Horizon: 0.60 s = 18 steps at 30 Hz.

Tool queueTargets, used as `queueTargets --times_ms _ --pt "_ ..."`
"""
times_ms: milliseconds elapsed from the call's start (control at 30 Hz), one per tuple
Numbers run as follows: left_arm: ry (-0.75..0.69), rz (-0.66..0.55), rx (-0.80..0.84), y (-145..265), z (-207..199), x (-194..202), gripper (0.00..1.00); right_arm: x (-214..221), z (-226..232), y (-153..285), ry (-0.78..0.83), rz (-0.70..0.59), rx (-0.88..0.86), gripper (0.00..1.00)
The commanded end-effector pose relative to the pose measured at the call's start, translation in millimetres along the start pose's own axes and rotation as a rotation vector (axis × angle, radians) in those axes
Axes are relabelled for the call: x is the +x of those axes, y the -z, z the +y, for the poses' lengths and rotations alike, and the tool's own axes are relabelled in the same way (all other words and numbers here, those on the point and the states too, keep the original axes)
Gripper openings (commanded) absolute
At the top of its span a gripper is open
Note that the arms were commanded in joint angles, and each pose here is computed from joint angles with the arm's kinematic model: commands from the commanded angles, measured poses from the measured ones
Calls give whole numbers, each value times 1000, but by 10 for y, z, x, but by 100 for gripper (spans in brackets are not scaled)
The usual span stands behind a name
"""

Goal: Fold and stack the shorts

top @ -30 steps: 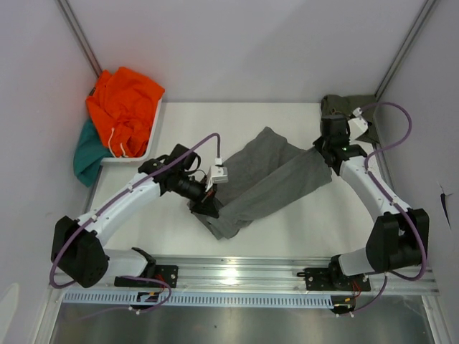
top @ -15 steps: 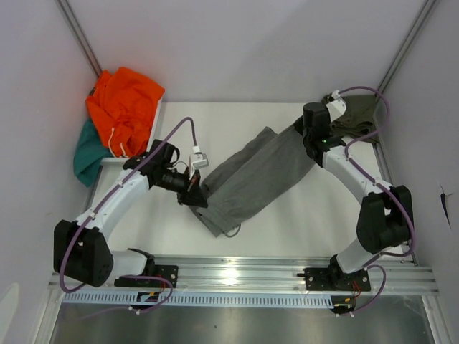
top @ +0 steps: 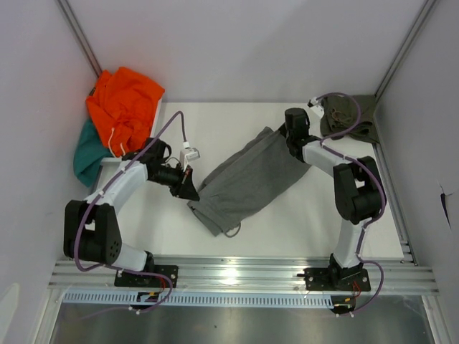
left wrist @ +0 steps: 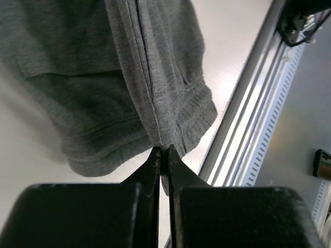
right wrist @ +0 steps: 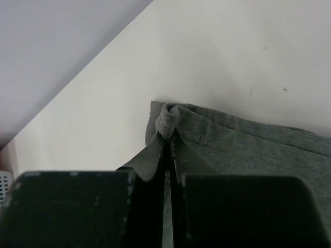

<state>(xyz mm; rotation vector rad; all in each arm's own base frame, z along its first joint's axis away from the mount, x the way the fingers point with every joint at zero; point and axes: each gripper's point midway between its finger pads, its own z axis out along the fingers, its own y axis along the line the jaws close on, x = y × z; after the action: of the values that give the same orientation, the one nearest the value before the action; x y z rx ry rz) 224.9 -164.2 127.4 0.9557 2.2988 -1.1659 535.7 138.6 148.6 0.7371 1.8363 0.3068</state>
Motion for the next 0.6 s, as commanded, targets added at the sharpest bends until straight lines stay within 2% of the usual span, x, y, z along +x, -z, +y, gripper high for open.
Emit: queueTargets --times_ms 0,300,567 --pt "51 16 -82 31 221 60 1 -324 255 -180 -76 -132 -43 0" --pt "68 55 -261 80 614 170 2 -182 257 -393 -71 -159 -40 0" --pt "165 113 -363 99 915 310 7 -22 231 -549 -49 -141 -35 2"
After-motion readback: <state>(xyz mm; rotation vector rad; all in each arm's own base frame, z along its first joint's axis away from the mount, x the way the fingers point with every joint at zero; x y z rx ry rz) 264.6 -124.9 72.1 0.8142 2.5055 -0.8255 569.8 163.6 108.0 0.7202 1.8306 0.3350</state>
